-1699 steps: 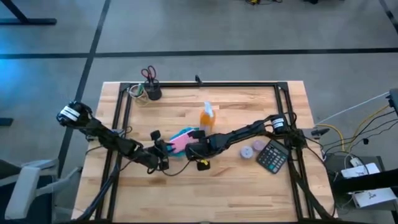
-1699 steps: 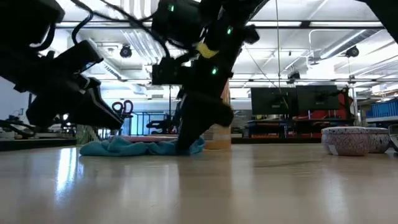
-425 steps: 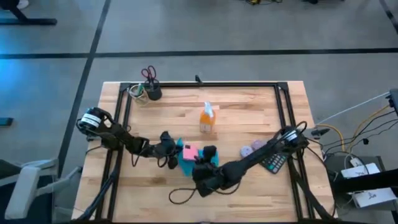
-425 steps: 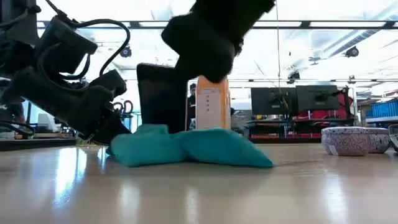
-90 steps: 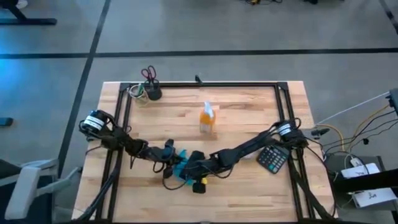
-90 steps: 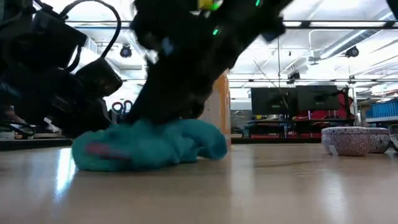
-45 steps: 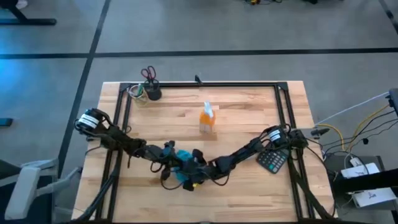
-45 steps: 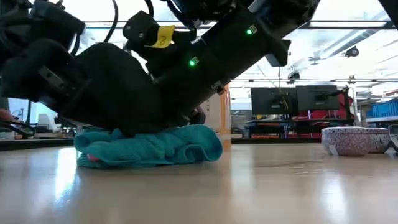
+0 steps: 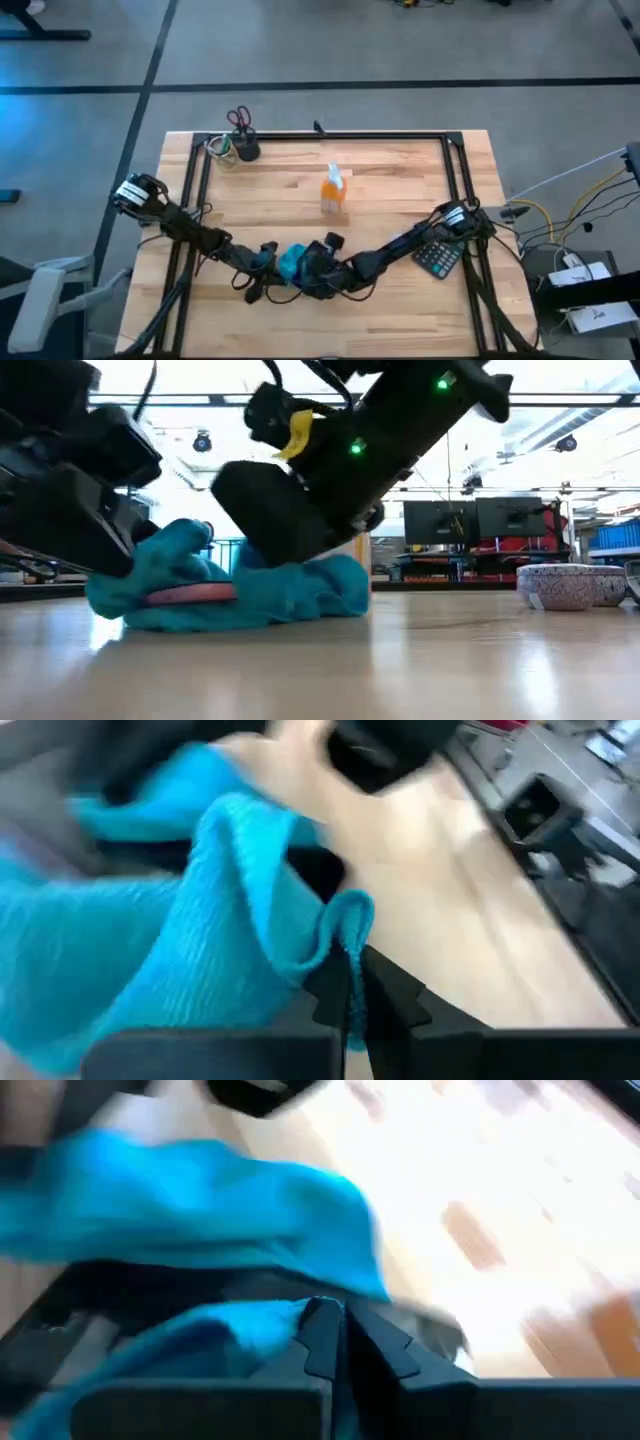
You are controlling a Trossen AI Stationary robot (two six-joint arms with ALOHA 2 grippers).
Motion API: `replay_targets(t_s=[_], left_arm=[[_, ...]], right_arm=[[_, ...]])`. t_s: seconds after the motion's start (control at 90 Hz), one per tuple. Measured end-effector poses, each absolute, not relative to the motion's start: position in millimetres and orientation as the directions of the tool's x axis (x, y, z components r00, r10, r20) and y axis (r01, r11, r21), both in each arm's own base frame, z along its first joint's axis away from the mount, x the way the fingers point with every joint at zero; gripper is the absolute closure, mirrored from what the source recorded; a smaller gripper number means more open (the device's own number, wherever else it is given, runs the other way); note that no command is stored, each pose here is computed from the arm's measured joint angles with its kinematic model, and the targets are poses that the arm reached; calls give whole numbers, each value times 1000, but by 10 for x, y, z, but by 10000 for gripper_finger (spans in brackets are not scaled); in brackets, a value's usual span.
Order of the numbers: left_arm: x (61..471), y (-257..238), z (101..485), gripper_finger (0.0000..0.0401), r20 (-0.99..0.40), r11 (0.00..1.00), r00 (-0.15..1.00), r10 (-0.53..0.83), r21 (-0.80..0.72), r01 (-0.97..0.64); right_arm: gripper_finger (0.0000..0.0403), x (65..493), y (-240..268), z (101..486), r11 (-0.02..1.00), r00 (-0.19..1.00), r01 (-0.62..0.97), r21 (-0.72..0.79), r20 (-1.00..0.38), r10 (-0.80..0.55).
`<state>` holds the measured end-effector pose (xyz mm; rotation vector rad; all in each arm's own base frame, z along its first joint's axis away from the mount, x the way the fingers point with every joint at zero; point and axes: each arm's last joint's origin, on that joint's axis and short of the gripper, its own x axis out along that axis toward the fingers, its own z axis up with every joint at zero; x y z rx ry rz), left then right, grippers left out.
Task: Apply microfiber cloth
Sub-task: Wipe the front and back of the cellphone using the blue microfiber cloth
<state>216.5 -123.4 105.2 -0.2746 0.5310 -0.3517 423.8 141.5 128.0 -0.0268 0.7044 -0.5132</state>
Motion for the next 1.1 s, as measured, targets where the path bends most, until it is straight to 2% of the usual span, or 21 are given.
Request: replay_targets(t_s=[0.111,0.256,0.578,0.889,1.1], left_arm=[[2274,-1358,1061,401,-430,926,826,-363,-266,268],[2493,-1441,1024,401,-418,964,874,-247,-196,179],[2863,-1546,859,401,-415,988,901,-131,-131,83],[2741,-1471,820,401,-443,987,889,-114,-151,52],[2682,-1413,873,401,-435,993,898,-61,-119,10]], right_arm=[[403,4253,1410,1258,868,649,471,-158,-605,-462],[403,4298,1403,1146,863,656,487,-134,-596,-463],[403,4311,1477,1077,888,671,433,-153,-603,-431],[403,4097,1656,1371,936,637,303,-178,-693,-338],[403,4178,1797,1486,981,755,179,-76,-629,-187]])
